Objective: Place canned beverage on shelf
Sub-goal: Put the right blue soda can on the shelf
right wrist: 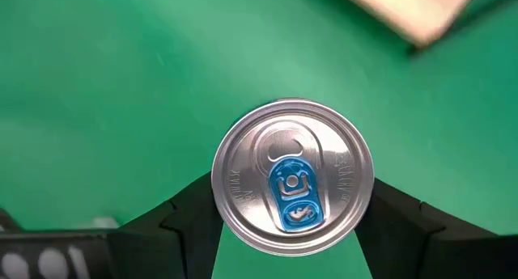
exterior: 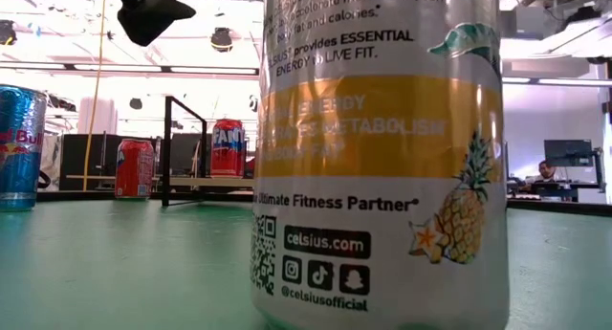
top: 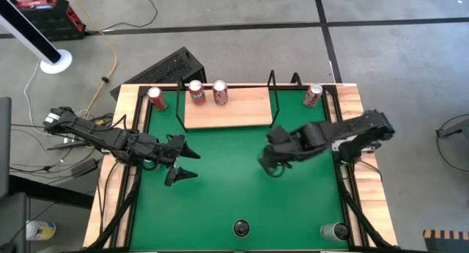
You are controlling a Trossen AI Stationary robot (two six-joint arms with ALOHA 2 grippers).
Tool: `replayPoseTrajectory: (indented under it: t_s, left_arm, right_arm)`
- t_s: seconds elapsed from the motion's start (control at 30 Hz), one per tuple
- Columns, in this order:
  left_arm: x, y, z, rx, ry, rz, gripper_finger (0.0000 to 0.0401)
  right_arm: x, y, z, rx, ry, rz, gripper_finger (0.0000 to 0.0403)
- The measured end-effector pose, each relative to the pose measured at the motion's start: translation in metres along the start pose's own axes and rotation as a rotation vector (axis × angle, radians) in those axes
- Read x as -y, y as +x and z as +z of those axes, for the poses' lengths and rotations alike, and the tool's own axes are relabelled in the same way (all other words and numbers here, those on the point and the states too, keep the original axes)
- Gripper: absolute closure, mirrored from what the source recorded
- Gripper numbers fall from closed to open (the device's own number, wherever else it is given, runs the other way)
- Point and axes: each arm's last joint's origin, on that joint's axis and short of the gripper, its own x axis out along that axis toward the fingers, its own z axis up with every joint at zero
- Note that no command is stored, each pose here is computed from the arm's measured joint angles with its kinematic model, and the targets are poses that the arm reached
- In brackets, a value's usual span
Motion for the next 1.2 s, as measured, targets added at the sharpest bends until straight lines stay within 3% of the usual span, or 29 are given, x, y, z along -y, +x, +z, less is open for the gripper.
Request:
replayPoseTrajectory:
  t_s: [0.17,0.33,0.73,1.0,1.2]
  left_arm:
    - [0.001,0.0,0.002,0.021,-0.002,-0.004,0.0044]
    - [0.0,0.0,0.003,0.045,-0.003,0.036,0.0044]
    - [-0.02,-0.001,0.014,0.201,-0.036,0.313,0.0044]
    - [-0.036,-0.003,0.021,0.283,-0.171,0.421,0.0044]
    - [-0.042,-0.004,0.024,0.278,-0.108,0.462,0.0044]
  right_arm:
    - [-0.009,0.01,0.043,0.05,-0.107,-0.003,0.0146]
    - [0.001,0.023,0.089,0.082,-0.234,-0.029,0.0146]
    - [0.088,0.082,0.19,0.081,-0.507,-0.053,0.0146]
    - [0.134,0.131,0.219,0.001,-0.589,-0.063,0.0146]
    - [0.139,0.136,0.226,0.032,-0.611,-0.016,0.0146]
